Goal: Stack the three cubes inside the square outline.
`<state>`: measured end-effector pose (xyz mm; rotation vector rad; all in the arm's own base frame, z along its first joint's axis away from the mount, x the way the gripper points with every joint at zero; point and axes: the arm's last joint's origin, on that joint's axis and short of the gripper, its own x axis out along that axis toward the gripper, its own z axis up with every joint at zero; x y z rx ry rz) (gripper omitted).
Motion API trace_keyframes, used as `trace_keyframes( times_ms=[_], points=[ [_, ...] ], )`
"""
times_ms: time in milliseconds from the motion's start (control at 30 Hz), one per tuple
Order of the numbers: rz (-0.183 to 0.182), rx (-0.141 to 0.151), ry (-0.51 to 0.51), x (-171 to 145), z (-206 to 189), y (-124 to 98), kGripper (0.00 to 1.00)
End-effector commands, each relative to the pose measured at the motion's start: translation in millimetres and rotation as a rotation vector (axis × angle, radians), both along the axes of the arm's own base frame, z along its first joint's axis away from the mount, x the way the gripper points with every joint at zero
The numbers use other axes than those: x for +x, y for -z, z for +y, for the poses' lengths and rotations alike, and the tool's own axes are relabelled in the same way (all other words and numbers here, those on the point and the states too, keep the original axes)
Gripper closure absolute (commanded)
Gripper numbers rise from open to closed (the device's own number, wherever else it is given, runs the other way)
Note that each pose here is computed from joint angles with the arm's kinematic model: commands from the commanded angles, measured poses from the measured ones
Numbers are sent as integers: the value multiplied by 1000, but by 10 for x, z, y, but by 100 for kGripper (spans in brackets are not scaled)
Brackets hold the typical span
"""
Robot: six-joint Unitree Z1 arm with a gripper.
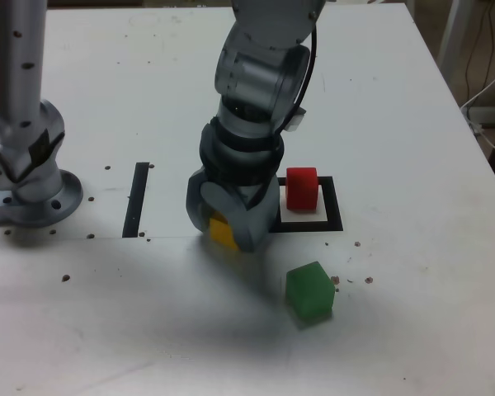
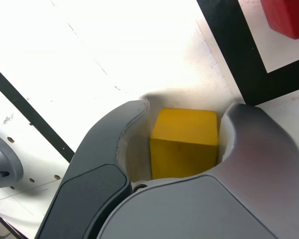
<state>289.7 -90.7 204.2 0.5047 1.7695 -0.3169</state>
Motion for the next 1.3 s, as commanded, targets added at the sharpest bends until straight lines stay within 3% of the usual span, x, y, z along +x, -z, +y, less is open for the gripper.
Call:
trace_keyframes(
  times_ms=[0, 200, 367, 567, 933, 1267],
  points=[
    [-8, -5, -2, -3, -4, -42, 81],
    [-5, -1, -24, -5, 12, -320, 81],
    [10, 17, -114, 46, 137, -663, 81],
    [-22, -2, -216, 219, 305, -880, 81],
    [-56, -35, -345, 690, 615, -825, 81],
    [-40, -32, -409, 823, 839, -687, 80]
  ],
)
